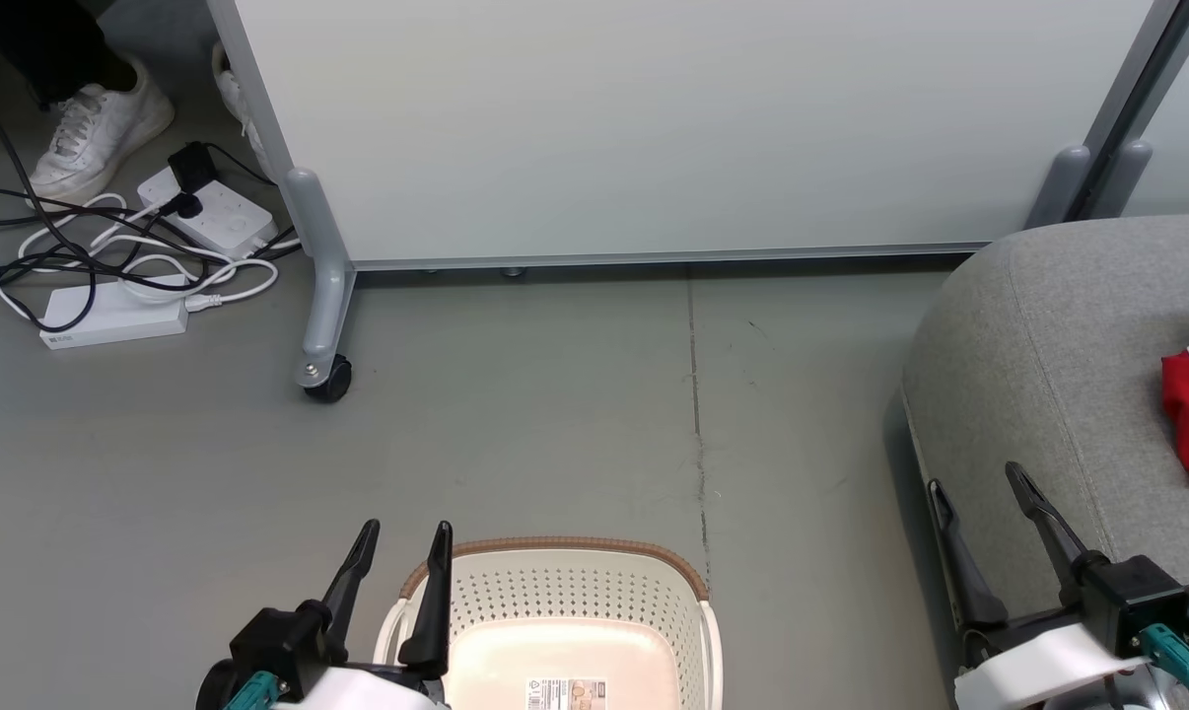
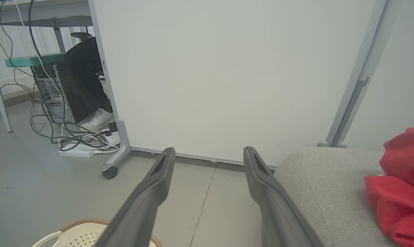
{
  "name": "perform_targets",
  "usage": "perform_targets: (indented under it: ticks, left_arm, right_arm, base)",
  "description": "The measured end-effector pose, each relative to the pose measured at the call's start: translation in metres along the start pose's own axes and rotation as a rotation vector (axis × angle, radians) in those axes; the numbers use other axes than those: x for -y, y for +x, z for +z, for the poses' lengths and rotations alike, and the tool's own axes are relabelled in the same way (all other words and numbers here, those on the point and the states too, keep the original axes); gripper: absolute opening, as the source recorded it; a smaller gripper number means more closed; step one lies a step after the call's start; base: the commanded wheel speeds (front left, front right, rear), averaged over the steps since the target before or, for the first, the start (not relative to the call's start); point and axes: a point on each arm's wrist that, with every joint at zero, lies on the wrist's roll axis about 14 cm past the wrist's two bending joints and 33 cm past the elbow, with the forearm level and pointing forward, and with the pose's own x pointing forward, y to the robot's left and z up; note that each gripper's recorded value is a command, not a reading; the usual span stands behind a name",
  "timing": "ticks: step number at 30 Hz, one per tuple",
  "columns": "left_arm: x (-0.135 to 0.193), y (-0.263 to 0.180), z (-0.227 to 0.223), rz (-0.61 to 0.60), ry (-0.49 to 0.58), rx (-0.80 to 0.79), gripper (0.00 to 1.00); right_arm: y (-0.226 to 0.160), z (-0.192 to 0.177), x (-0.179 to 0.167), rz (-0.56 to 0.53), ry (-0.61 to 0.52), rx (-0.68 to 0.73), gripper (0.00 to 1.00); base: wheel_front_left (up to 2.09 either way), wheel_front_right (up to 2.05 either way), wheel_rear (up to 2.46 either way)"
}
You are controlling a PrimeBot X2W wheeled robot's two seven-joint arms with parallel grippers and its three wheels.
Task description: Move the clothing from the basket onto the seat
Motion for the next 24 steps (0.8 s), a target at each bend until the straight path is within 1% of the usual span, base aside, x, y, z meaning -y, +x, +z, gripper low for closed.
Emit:
perform_targets:
  ticks: [1, 2, 6, 15, 24]
  left_arm:
    - [0.000, 0.000, -0.001, -0.001, -0.007, -0.002, 1.00]
    - [0.000, -0.001, -0.002, -0.002, -0.009, -0.007, 0.00]
    - [-0.003, -0.010, -0.020, 0.014, -0.020, -0.063, 0.00]
    - [-0.009, -0.009, -0.021, 0.056, -0.170, -0.080, 0.00]
    - [-0.011, -0.001, -0.016, 0.074, -0.307, -0.075, 0.00]
  right_arm:
    - [0.000, 0.000, 0.000, 0.001, 0.000, 0.000, 1.00]
    - [0.000, -0.001, -0.001, 0.001, 0.002, -0.004, 0.00]
    - [-0.008, -0.018, -0.003, -0.009, 0.032, -0.057, 0.00]
    - [-0.011, -0.021, 0.018, -0.104, 0.203, -0.082, 0.00]
    - [-0.014, -0.022, 0.035, -0.182, 0.367, -0.083, 0.00]
  base:
    - [0.00, 0.00, 0.00]
    - [0.00, 0.00, 0.00]
    - [0.00, 0.00, 0.00]
    - [0.00, 0.00, 0.00]
    - [0.00, 0.00, 0.00]
